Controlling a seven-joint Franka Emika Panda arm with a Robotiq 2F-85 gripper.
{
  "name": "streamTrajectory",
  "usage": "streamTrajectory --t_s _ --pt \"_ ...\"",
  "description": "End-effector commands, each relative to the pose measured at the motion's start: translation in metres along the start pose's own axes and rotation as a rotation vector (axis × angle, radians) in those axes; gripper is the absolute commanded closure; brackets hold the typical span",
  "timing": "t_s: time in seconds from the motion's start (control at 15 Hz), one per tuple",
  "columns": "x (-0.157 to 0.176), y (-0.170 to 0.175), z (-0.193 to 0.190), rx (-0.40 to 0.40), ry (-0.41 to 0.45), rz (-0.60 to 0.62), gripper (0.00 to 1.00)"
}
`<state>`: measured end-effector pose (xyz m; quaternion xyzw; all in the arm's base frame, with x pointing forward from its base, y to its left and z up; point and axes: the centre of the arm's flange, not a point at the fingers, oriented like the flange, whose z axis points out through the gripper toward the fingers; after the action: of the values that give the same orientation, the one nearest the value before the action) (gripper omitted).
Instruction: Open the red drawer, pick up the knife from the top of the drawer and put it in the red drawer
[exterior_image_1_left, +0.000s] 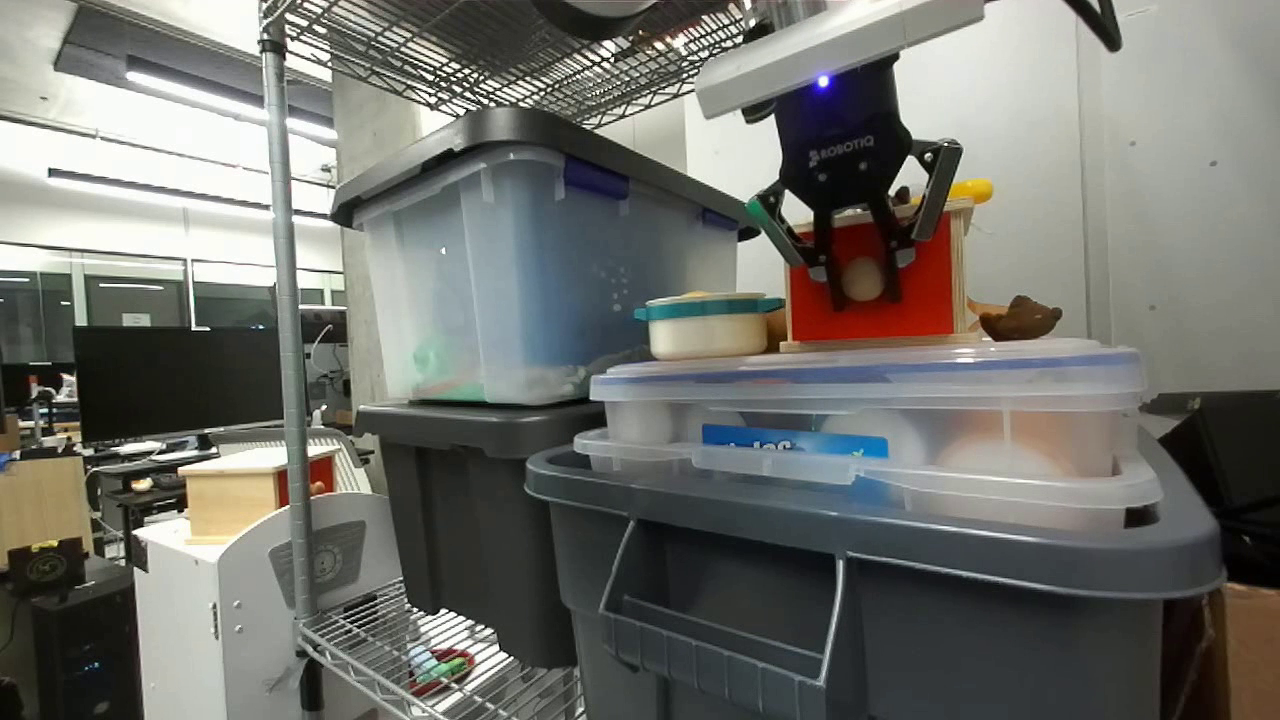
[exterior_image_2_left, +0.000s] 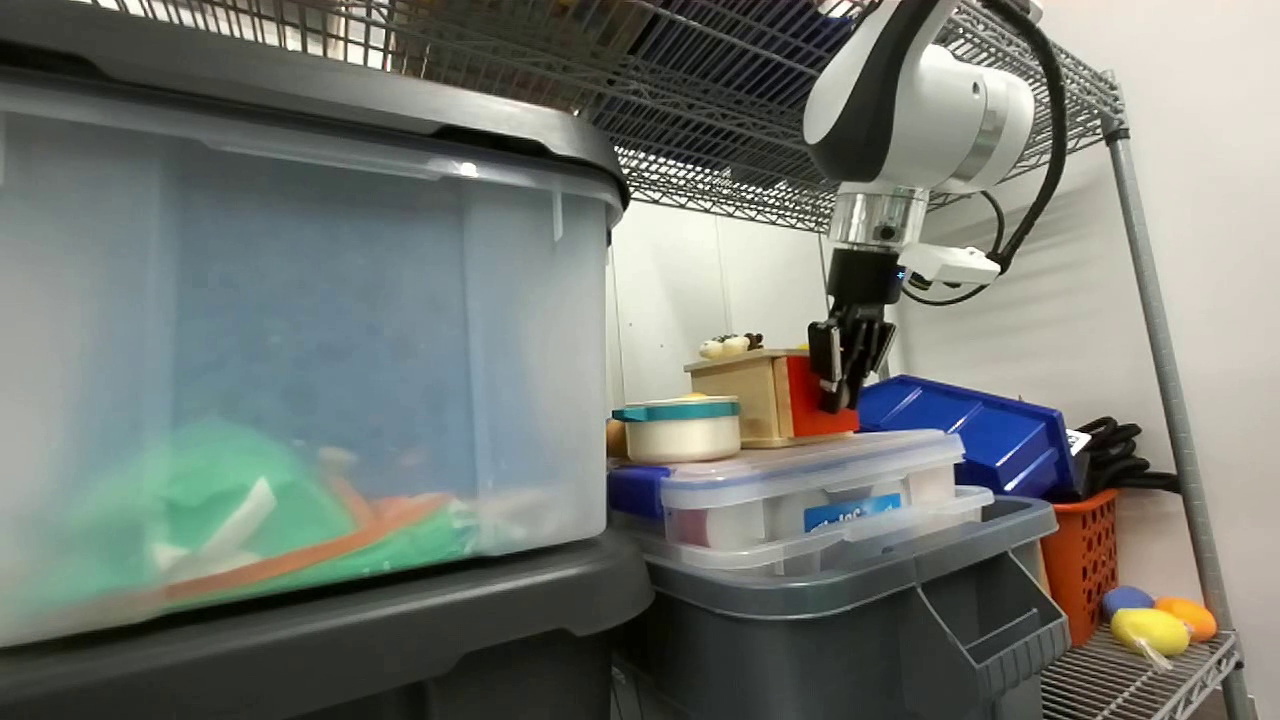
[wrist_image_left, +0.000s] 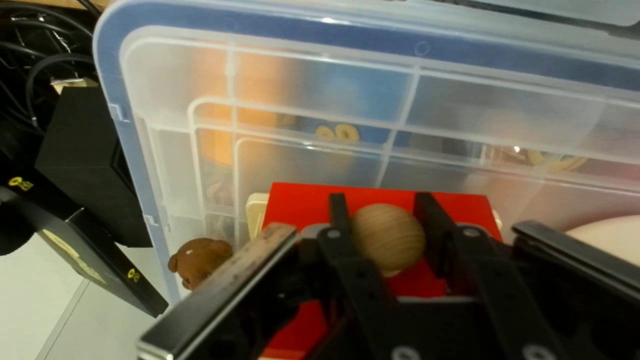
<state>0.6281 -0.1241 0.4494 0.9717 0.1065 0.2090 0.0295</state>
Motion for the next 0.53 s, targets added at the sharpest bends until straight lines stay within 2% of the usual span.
streamTrajectory --t_s 0.0,0.47 --pt "-0.0115 -0.0041 -0.0105 -0.011 -0.015 -0.031 0.88" --pt "-0.0163 -0.0065 -0.0128 -0.009 -0.021 -0.035 0.88"
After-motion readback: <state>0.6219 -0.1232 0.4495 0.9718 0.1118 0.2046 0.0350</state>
